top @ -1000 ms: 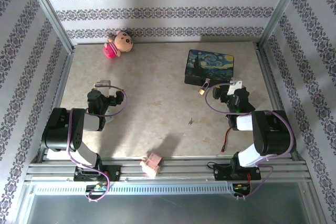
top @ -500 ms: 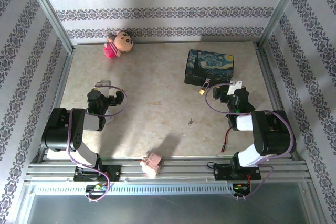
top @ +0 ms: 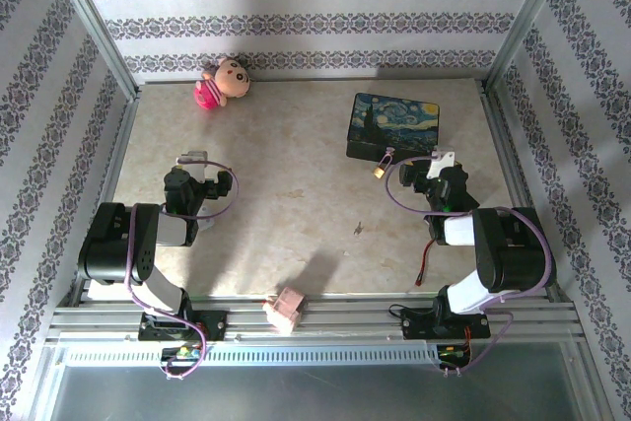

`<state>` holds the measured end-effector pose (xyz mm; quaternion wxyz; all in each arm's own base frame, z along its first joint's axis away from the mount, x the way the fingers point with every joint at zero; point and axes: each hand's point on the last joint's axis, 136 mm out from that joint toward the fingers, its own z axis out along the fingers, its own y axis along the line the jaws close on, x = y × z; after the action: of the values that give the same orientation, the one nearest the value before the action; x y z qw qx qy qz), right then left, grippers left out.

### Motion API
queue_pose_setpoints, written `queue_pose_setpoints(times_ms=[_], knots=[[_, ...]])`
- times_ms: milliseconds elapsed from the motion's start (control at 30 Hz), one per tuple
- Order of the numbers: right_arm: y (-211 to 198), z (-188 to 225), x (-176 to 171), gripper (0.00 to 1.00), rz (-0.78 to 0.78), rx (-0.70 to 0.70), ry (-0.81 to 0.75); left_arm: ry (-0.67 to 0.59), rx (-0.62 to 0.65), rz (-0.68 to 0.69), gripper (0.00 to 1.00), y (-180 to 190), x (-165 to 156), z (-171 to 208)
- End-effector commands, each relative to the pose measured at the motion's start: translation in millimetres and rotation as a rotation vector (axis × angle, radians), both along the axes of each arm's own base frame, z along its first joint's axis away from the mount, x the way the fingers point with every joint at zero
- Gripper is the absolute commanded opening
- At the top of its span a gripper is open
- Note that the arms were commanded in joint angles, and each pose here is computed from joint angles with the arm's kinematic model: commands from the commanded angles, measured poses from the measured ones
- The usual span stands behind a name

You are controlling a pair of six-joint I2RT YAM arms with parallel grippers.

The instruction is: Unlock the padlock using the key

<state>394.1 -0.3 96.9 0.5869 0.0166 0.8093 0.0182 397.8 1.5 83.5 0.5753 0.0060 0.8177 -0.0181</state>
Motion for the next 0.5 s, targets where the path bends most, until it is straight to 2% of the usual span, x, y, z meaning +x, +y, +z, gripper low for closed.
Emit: queue_pose_setpoints(times_ms=[0, 267, 467], knots=[[-2, 12, 4, 0.98, -0.02, -0.007, -0.035, -0.004, 0.004, 0.005, 0.99, 1, 4, 5], [-13, 24, -1, 0.98, -0.089, -0.006, -0.053, 0.015, 0.001, 0.027, 0.99, 4, 5, 16], [-34, 46, -9, 0.98, -0.223, -0.001, -0.028, -0.002, 0.005, 0.097, 0.99, 16, -2, 42]])
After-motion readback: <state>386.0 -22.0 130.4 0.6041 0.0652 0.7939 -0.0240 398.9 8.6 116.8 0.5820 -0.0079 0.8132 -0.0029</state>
